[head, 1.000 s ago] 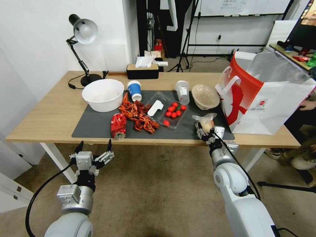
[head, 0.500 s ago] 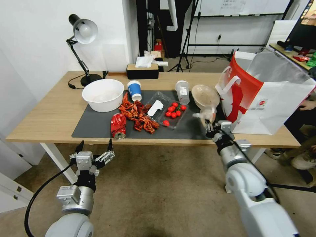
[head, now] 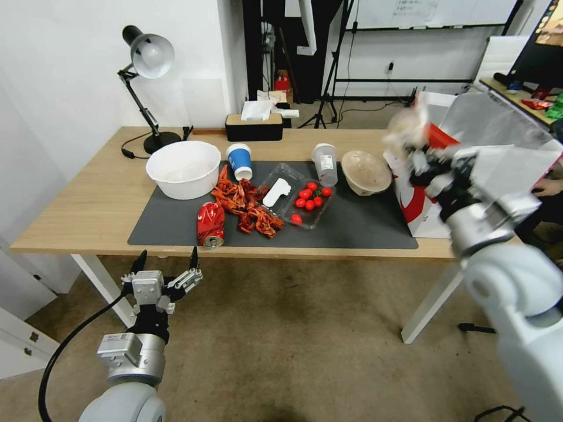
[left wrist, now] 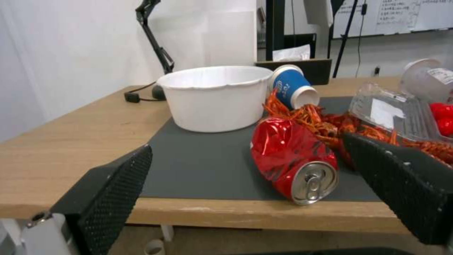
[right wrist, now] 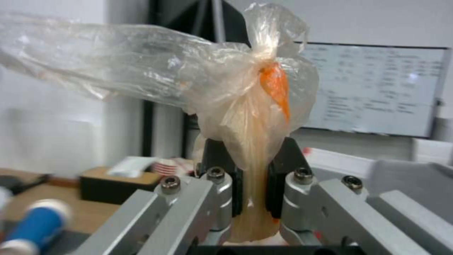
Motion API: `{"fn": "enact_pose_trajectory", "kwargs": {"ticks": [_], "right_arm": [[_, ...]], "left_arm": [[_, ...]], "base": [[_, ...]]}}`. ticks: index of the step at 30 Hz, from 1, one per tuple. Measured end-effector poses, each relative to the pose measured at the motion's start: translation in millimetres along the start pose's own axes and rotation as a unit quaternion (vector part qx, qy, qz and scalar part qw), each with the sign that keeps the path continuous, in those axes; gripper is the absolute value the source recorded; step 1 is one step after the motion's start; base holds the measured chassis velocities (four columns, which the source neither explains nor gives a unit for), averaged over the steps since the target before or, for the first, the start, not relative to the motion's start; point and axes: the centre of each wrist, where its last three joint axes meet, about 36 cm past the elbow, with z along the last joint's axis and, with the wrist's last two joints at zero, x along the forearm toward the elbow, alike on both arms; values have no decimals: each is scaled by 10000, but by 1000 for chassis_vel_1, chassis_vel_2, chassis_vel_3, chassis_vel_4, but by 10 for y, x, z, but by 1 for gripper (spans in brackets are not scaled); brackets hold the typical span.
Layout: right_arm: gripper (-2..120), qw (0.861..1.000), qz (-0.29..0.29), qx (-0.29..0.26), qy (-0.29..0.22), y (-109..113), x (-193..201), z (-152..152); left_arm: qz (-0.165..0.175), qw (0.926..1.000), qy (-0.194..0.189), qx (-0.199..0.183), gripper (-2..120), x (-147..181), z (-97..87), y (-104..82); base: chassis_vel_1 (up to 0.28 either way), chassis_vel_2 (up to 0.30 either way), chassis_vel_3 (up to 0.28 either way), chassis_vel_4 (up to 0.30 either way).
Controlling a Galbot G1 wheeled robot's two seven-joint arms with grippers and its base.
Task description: Pick up the trash from the table and place it into the takeout bag.
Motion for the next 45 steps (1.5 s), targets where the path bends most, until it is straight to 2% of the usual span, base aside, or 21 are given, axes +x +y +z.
{"fn": "enact_pose_trajectory", "kwargs": {"ticks": [5, 6, 8, 17, 18, 20, 21, 23, 24, 26, 28, 31, 32, 35, 38, 40, 45], "right_arm": [[7, 9971, 735, 85, 167, -202, -185, -35], [7, 9971, 735, 85, 167, -202, -185, -35], [7, 9915, 1242, 30, 379, -306, -283, 3], [8, 9822, 1729, -8, 733, -527, -480, 60], [14, 9810, 1760, -12, 820, -570, -502, 49], [16, 9808, 1762, -11, 832, -576, -505, 46], [25, 9802, 1777, -2, 879, -603, -521, 35], [32, 9796, 1793, 4, 910, -599, -533, 37], [32, 9796, 1793, 4, 910, -599, -533, 37], [43, 9792, 1796, -14, 942, -562, -536, 44], [45, 9792, 1791, -20, 952, -551, -536, 45], [63, 9791, 1790, 8, 961, -541, -539, 41], [63, 9791, 1790, 8, 961, -541, -539, 41], [78, 9795, 1773, 20, 957, -527, -539, 38], [82, 9795, 1769, 18, 959, -523, -538, 38], [94, 9797, 1755, 12, 969, -509, -532, 42], [100, 9798, 1737, 13, 986, -500, -522, 50]], "left_arm": [[-9, 10000, -14, 3, 100, 17, -6, 0], [-9, 10000, -14, 3, 100, 17, -6, 0], [-57, 10000, -5, -13, 100, 31, 0, -2], [-67, 10000, -9, -73, 100, 41, 12, -39], [-67, 9999, -10, -109, 100, 42, 17, -43], [-68, 9999, -11, -116, 100, 43, 18, -45], [-73, 9999, -14, -126, 100, 45, 21, -47], [-82, 9999, -32, -131, 100, 48, 24, -45], [-82, 9999, -32, -131, 100, 48, 24, -45], [-87, 9999, -59, -136, 100, 49, 25, -42], [-90, 9998, -66, -142, 100, 49, 26, -40], [-102, 9998, -76, -152, 100, 52, 30, -38], [-102, 9998, -76, -152, 100, 52, 30, -38], [-100, 9998, -78, -150, 100, 55, 34, -42], [-100, 9998, -79, -150, 100, 56, 34, -42], [-104, 9998, -83, -156, 100, 56, 34, -38], [-109, 9998, -94, -160, 100, 57, 34, -34]], "base": [[0, 0, 0, 0], [0, 0, 0, 0], [0, 0, 0, 0], [0, 0, 0, 0], [0, 0, 0, 0], [0, 0, 0, 0], [0, 0, 0, 0], [0, 0, 0, 0], [0, 0, 0, 0], [0, 0, 0, 0], [0, 0, 0, 0], [0, 0, 0, 0], [0, 0, 0, 0], [0, 0, 0, 0], [0, 0, 0, 0], [0, 0, 0, 0], [0, 0, 0, 0]]}}
